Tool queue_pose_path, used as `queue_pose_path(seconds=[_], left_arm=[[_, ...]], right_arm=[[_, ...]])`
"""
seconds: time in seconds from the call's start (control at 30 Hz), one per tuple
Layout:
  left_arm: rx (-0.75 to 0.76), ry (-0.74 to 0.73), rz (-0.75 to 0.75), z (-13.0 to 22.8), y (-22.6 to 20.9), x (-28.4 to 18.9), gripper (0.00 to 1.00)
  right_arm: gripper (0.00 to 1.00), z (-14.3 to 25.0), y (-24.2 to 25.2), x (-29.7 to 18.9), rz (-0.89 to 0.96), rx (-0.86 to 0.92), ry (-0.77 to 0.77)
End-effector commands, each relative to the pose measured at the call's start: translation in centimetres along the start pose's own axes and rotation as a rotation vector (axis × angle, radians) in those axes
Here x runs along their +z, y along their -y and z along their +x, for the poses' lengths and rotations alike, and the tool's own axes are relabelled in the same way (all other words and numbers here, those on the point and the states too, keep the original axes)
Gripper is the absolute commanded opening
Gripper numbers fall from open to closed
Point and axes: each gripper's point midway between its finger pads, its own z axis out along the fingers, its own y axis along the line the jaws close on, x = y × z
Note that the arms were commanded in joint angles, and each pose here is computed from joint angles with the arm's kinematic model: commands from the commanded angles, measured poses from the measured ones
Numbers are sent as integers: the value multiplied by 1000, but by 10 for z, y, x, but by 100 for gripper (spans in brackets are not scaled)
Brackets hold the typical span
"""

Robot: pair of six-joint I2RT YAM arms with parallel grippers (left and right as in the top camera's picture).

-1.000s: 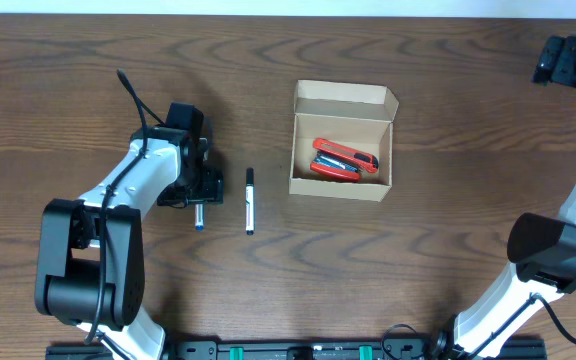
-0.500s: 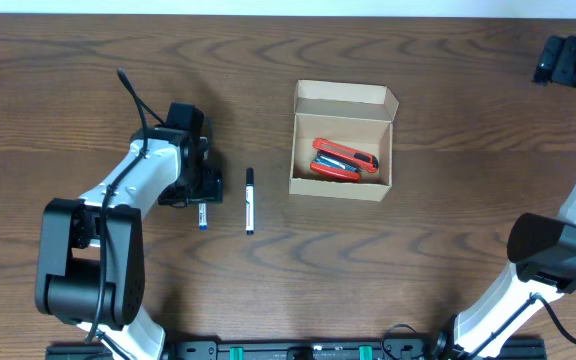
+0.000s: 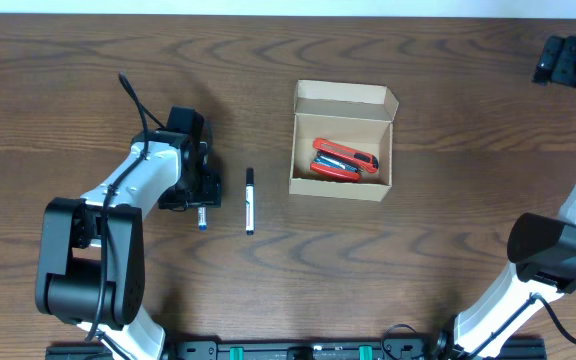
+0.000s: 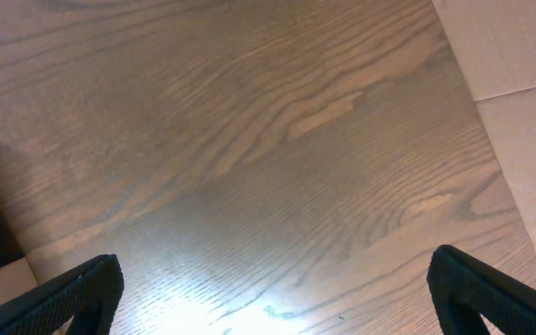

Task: Pack container
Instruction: 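Lower the left gripper and close it on the blue-capped marker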

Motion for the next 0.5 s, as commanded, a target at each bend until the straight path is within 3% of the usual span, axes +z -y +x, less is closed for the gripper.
queue_pose_path(seconds=[0.0,0.47], left_arm=[[1,-16,-24,3,-5,5,71],[0,-42,-29,17,-8,17,71]], right_arm=[[99,-2,5,-6,5,23,18],[99,-2,5,-7,5,23,18]])
